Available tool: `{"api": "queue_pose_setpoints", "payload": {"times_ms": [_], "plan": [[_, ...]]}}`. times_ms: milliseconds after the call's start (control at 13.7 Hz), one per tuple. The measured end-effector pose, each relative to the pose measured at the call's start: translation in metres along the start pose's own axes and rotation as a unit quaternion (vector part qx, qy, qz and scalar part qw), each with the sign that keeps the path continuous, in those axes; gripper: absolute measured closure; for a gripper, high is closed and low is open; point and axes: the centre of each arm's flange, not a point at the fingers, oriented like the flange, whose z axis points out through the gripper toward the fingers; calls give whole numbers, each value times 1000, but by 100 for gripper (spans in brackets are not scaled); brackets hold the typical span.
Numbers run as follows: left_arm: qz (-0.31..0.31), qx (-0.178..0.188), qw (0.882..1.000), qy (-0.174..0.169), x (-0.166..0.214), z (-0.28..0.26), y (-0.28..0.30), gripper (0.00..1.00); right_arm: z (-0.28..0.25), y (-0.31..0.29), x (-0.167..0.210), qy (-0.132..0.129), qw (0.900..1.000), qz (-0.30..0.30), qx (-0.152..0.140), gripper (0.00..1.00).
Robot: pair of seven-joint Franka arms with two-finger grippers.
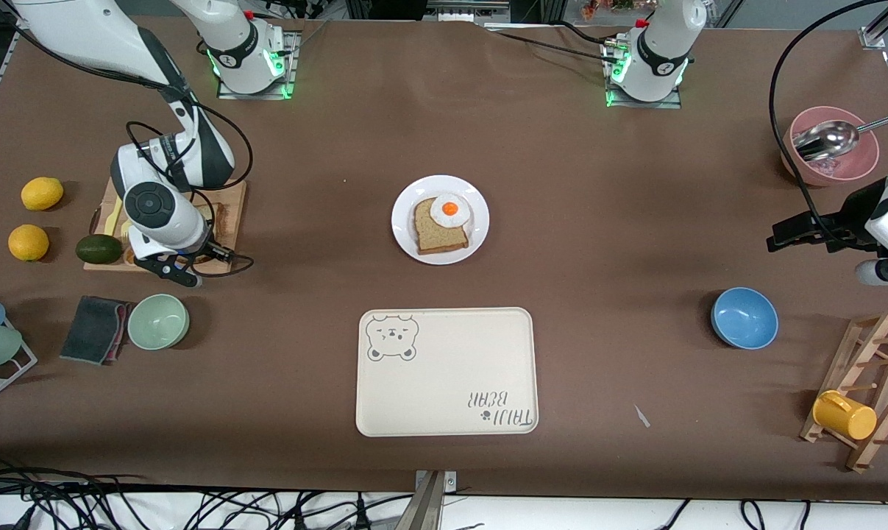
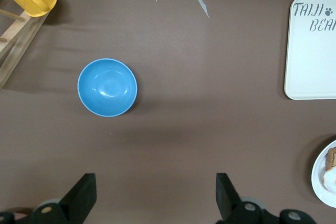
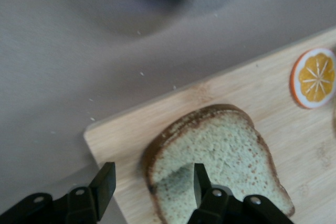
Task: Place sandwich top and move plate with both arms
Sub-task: 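Grasp the bread slice with the right gripper and lift it, then carry the bread slice over the plate and lower it onto the egg toast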
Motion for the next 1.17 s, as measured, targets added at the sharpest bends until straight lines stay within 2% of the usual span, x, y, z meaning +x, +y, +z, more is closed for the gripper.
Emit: {"api": "queue_pose_setpoints", "payload": {"times_ms": [73,146,219,365,438,876,949,1168], "plan": [[0,0,1000,0,0,0,0,0,3,1,-1,-3,1000,0,-2,38],[0,0,1000,0,0,0,0,0,4,2,-2,-4,1000,0,-3,39],[0,0,1000,0,0,0,0,0,4,2,-2,-4,1000,0,-3,46],[0,0,1000,0,0,0,0,0,5,4,-1,-4,1000,0,-6,69],[0,0,1000,0,0,0,0,0,5,5,-1,-5,1000,0,-7,73],[0,0,1000,0,0,0,0,0,-11,-1,5,-5,1000,-4,-16,81],[0,0,1000,0,0,0,0,0,-26,-11,8,-10,1000,-10,-27,87],[0,0,1000,0,0,0,0,0,-92,-48,8,-20,998,-32,-55,89]]}}
